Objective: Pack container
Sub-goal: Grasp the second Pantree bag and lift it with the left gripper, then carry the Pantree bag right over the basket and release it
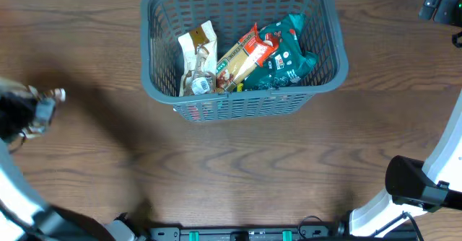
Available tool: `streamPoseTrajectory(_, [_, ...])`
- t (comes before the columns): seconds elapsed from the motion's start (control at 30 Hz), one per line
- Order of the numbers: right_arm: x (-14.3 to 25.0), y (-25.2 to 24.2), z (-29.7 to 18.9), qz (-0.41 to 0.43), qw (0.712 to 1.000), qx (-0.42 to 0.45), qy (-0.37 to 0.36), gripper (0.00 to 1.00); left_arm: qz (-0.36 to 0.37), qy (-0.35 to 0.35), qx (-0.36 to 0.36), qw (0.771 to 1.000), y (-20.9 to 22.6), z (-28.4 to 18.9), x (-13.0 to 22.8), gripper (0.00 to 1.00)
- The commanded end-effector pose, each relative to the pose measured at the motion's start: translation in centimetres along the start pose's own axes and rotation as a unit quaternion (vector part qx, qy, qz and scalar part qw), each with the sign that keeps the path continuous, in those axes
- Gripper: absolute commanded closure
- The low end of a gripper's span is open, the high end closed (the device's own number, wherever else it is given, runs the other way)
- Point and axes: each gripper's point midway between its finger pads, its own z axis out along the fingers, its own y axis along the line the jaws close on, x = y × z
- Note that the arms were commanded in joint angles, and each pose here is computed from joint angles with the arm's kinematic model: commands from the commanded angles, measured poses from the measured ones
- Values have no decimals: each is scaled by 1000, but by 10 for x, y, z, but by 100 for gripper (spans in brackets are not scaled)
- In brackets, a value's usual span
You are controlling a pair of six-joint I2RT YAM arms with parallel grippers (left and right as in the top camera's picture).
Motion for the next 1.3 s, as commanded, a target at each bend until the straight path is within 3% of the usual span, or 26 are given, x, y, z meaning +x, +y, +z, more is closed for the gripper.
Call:
streamPoseTrajectory(0.0, [-4,-9,-12,14,1000,9,-14,1,26,-45,35,998,-45,-39,-19,94])
streamPoseTrajectory(0.3, [-4,-9,-12,14,1000,9,-15,1,155,-94,143,973,-175,-106,-20,94])
streamPoseTrajectory(0.6, [-4,-9,-12,14,1000,9,-15,1,247,-121,266,924,-282,-142,8,94])
streamPoseTrajectory(0.9, [-4,-9,-12,14,1000,9,-14,1,310,-98,346,880,-348,-153,59,94])
streamPoseTrajectory(1.27, [-4,-9,-12,14,1000,9,-14,1,385,-26,407,828,-409,-120,130,94])
